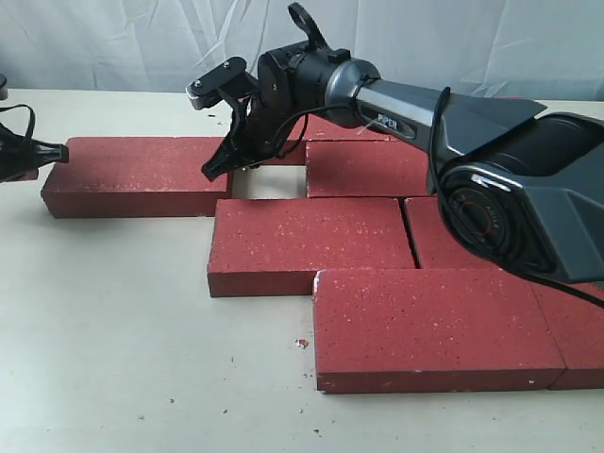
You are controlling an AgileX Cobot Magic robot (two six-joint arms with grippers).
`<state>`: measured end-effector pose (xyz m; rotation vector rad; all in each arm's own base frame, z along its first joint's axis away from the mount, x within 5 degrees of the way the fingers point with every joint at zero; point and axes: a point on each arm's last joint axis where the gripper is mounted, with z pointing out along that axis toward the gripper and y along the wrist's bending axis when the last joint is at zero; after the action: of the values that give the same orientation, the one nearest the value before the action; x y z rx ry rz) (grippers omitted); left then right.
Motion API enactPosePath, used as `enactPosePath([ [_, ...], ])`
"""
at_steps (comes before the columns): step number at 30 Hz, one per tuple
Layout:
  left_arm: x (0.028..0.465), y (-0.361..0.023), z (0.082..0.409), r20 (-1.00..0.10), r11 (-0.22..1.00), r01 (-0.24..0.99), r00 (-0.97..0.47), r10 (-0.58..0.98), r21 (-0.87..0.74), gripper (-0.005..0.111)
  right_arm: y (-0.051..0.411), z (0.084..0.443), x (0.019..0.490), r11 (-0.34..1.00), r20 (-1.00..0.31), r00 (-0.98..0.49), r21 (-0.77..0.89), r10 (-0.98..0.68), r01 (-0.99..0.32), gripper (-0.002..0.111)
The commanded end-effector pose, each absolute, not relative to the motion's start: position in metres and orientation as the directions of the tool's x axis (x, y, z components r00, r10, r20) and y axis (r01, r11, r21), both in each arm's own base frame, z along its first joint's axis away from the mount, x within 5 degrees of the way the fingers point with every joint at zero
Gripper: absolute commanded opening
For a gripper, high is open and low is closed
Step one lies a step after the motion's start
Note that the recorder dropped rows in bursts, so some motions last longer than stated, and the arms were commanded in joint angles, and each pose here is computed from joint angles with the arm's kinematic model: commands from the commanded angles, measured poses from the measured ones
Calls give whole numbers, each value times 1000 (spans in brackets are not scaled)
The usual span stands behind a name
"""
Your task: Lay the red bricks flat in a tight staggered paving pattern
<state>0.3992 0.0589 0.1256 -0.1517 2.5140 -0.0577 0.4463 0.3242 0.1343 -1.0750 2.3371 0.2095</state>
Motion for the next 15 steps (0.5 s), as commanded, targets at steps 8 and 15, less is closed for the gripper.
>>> enactPosePath([
  [8,406,41,116,-557,995,-52,-825,-94,-91,0,327,133,449,683,-583,-533,-53,-613,-728,-1],
  [15,404,40,128,-565,995,-34,-821,-81,-92,0,326,142,443,682,-555,-559,-20,-616,-731,-1],
])
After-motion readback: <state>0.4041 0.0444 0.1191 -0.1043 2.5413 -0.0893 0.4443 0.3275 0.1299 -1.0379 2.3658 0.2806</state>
